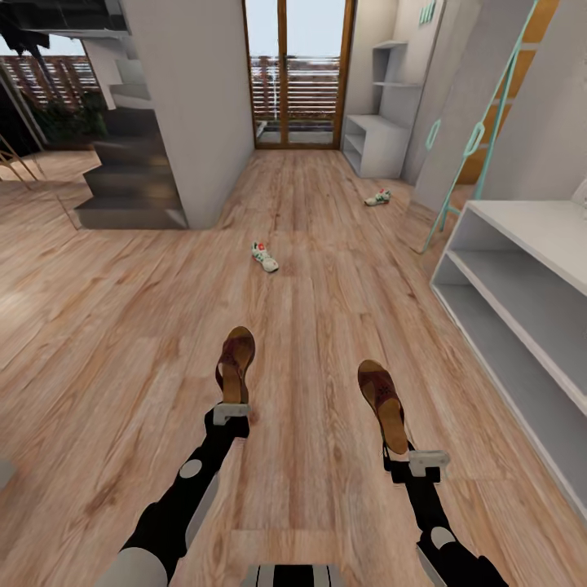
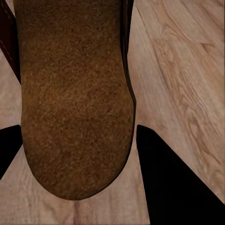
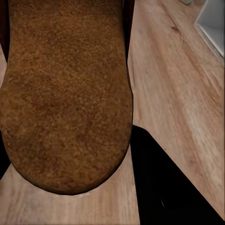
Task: Pick up the two gym shoes and the two sandals from the corridor floor and place them onto the hallstand (shoe rack) in the corridor, making sure they are on the rack and not on the floor. Arrange them so the two gym shoes are next to each other and the two sandals are next to each other.
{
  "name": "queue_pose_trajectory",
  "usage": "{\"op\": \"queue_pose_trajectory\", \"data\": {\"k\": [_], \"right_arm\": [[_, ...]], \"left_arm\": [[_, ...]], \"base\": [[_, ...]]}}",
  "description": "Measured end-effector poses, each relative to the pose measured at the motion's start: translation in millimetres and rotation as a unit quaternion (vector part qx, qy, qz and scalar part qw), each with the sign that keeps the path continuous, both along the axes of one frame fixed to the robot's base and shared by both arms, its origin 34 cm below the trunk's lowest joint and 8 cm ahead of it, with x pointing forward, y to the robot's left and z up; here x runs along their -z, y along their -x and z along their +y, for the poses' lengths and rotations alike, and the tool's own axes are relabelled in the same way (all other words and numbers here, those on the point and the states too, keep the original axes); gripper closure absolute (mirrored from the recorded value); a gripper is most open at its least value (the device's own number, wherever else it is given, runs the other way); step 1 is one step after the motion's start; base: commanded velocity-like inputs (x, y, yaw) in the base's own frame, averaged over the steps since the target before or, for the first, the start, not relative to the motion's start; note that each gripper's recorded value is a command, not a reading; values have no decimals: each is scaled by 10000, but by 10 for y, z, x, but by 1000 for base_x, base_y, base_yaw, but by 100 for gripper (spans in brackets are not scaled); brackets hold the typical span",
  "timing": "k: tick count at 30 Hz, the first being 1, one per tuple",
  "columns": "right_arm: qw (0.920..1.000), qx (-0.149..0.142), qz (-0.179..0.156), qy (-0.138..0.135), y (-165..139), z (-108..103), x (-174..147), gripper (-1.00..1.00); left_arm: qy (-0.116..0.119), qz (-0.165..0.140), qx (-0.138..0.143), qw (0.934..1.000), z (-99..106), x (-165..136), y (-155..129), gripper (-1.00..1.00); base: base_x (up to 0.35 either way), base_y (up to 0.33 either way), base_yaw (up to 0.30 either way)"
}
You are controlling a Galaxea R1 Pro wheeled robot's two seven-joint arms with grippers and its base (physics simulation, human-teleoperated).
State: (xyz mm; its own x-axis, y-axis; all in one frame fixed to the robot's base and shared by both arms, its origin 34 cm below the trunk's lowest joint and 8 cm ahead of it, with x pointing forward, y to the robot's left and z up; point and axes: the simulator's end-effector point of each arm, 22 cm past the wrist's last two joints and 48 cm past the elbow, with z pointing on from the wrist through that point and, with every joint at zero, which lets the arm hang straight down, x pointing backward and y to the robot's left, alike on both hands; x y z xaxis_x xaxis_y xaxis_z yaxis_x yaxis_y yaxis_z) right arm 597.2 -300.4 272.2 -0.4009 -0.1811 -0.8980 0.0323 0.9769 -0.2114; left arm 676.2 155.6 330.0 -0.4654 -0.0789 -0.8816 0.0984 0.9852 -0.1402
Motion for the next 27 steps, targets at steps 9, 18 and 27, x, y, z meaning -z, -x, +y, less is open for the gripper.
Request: {"op": "queue_pose_trajectory", "data": {"k": [9, 18, 27], "right_arm": [[10000, 6, -9, -1, -4, -3, -10, 100], [10000, 8, -7, -1, -4, -5, -10, 100], [10000, 9, -9, -1, -4, -5, -10, 100]], "left_arm": [[3, 3, -3, 10000, 0, -2, 3, 100], [1, 11, 0, 10000, 0, 4, 6, 100], [4, 12, -2, 10000, -2, 4, 7, 100]], "base": [[333, -164, -90], [325, -195, -7], [325, -197, 0]]}}
